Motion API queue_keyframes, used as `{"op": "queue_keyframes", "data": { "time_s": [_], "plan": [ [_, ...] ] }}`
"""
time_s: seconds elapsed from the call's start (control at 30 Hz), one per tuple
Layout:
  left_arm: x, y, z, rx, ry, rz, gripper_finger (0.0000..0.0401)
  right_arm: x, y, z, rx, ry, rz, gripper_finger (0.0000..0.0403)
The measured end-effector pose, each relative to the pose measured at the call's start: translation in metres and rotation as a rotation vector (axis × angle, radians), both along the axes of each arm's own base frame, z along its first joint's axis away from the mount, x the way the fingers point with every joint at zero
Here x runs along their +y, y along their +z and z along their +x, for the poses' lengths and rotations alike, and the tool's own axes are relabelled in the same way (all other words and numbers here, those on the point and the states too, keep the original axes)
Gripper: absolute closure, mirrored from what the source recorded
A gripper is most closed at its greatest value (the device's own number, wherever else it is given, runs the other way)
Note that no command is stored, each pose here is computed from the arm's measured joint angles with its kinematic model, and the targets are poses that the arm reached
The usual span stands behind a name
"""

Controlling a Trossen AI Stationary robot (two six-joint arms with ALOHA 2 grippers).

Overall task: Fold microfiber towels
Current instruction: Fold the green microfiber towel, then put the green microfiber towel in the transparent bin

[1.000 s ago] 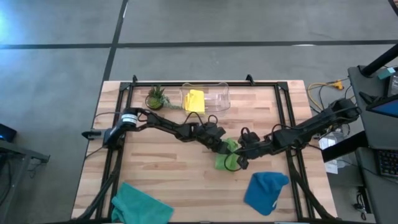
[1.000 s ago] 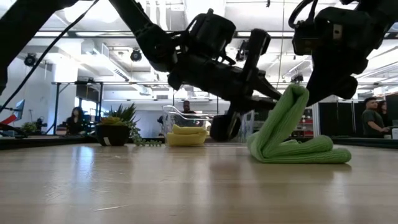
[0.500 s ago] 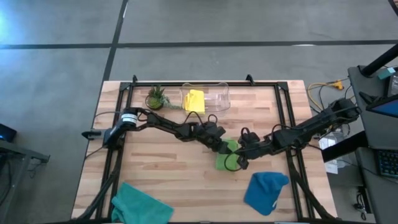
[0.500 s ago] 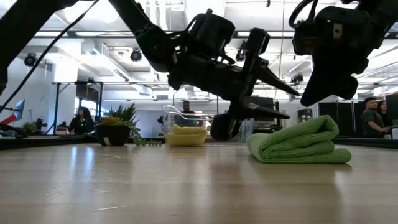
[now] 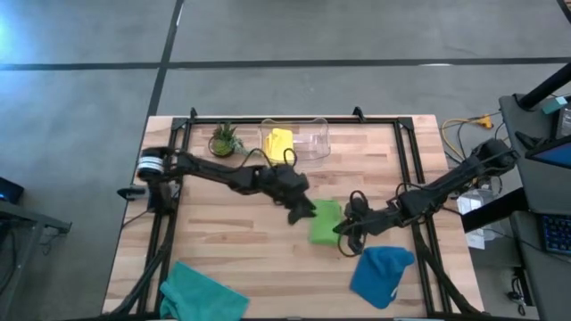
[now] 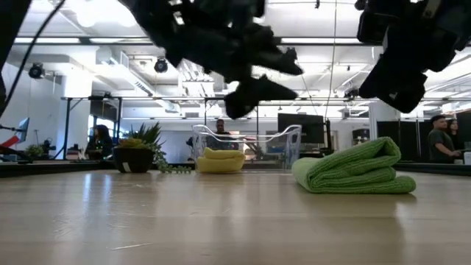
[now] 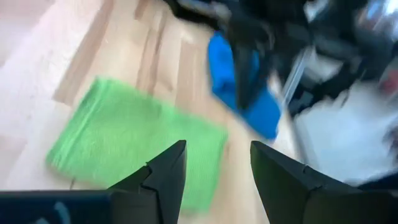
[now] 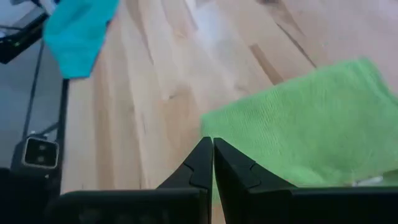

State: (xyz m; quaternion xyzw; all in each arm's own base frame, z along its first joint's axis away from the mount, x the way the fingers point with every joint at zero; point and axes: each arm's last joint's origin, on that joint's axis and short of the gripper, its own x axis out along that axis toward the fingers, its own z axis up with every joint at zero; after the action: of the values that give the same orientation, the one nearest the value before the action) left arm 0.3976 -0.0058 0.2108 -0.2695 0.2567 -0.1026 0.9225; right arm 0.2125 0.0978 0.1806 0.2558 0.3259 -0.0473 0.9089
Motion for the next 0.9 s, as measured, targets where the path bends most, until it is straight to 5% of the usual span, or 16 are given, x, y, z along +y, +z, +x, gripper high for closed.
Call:
{"op": "queue_keyframes", "data": {
  "time_s": [0.1,0.47,0.77,0.9],
  "plan": [
    [-0.01,-0.004,-0.009,0.032,0.0,0.07,0.0239,-0.008,-0.015,0.003,0.063,-0.079,0.019,0.0394],
    [-0.011,-0.018,-0.014,0.124,0.072,-0.056,0.024,-0.016,-0.058,0.024,0.295,-0.125,0.069,0.0394],
    [-0.012,-0.017,-0.016,0.127,0.052,-0.072,0.024,-0.016,-0.031,0.025,0.197,-0.146,0.066,0.0394],
    [-0.013,-0.018,-0.018,0.118,0.039,-0.053,0.024,-0.012,-0.018,0.022,0.124,-0.055,0.019,0.0394]
  ]
}}
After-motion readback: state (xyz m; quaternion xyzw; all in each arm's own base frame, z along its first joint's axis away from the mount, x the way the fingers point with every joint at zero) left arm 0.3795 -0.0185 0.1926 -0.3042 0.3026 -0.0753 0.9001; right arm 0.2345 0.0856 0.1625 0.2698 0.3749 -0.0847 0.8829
